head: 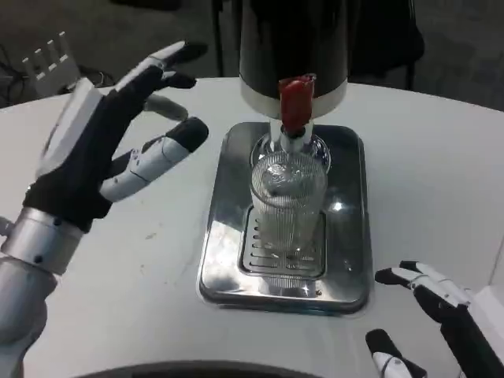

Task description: Grasp the cup under the faucet to collect the drink, then remove the cup.

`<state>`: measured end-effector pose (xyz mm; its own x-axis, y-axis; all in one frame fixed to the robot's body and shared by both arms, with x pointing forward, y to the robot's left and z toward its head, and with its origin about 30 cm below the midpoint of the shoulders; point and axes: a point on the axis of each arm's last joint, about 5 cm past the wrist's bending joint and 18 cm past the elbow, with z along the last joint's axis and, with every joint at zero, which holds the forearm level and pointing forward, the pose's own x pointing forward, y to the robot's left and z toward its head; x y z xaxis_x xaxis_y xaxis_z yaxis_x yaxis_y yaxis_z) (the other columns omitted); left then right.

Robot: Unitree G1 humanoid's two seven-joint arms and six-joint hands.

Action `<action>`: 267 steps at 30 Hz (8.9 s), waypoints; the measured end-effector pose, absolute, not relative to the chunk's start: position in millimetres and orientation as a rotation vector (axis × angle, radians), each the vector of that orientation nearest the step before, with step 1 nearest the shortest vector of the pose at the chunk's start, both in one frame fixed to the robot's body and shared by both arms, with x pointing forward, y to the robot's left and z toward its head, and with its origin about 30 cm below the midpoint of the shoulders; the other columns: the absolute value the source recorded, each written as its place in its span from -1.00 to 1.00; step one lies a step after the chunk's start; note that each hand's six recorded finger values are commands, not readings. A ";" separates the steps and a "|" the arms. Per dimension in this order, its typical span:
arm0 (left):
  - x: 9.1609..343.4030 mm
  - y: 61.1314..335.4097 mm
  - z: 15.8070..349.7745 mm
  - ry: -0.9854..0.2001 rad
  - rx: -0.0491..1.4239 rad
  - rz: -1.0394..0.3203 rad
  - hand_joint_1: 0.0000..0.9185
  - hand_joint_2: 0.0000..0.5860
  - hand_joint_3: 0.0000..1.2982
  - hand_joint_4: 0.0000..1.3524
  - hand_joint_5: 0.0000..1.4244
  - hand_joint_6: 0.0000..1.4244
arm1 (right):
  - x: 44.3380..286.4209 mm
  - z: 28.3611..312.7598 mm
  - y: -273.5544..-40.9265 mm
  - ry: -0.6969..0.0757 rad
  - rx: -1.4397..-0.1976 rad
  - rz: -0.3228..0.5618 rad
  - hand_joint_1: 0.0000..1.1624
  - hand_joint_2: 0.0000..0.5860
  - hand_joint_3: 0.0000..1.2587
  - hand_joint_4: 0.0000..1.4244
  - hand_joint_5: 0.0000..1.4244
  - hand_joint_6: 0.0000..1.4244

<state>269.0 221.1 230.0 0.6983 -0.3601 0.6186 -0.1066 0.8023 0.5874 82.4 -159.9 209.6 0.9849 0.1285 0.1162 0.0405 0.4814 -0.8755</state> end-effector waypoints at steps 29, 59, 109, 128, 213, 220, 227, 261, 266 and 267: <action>296.6 191.7 300.4 -0.626 0.492 -0.562 -1.00 -0.65 -0.62 -0.70 -0.56 -0.43 | 79.7 209.5 -159.4 -0.223 -1.061 0.074 -0.46 0.58 -0.62 -0.83 -0.76 -0.72; 321.3 176.4 295.4 -0.582 0.727 -0.691 -1.00 -0.63 -0.61 -0.67 -0.54 -0.42 | 79.4 209.5 -158.1 -0.241 -1.048 0.084 -0.46 0.58 -0.62 -0.80 -0.73 -0.72; 310.1 165.5 312.5 -0.768 1.214 -0.702 -1.00 -0.61 -0.66 -0.75 -0.64 -0.46 | 101.0 206.0 -161.9 -0.111 -0.599 0.124 -0.15 -0.04 -0.89 -0.89 -0.72 -0.70; 306.7 169.4 317.5 -0.778 1.255 -0.698 -1.00 -0.62 -0.66 -0.75 -0.64 -0.49 | 155.9 189.6 -145.4 -0.165 -0.516 0.036 0.07 -0.25 -0.98 -0.91 -0.76 -0.70; 297.8 195.6 334.2 -0.757 1.348 -0.697 -1.00 -0.58 -0.66 -0.75 -0.63 -0.48 | 255.2 164.5 -53.1 -0.215 -0.414 -0.104 0.22 -0.29 -1.00 -0.89 -0.76 -0.73; 297.4 196.7 334.8 -0.755 1.353 -0.696 -1.00 -0.57 -0.66 -0.75 -0.62 -0.48 | 256.4 161.9 -51.7 -0.220 -0.401 -0.112 0.21 -0.29 -1.00 -0.89 -0.76 -0.73; 297.3 196.9 335.5 -0.751 1.358 -0.700 -1.00 -0.56 -0.66 -0.75 -0.62 -0.48 | 257.6 160.5 -49.7 -0.226 -0.392 -0.118 0.19 -0.30 -0.94 -0.82 -0.69 -0.71; 290.7 219.7 339.1 -0.743 1.387 -0.642 -1.00 -0.61 -0.71 -0.74 -0.60 -0.46 | 262.4 140.3 -34.2 -0.280 -0.350 -0.242 0.26 -0.20 -0.24 -0.25 -0.24 -0.33; 288.9 229.7 331.3 -0.690 1.381 -0.624 -1.00 -0.60 -0.71 -0.74 -0.59 -0.44 | 262.3 139.2 -33.9 -0.280 -0.346 -0.258 0.26 -0.20 -0.19 -0.22 -0.21 -0.30; 288.3 232.0 329.6 -0.687 1.371 -0.612 -1.00 -0.61 -0.71 -0.74 -0.59 -0.44 | 262.2 139.0 -33.7 -0.279 -0.344 -0.259 0.26 -0.20 -0.19 -0.22 -0.20 -0.30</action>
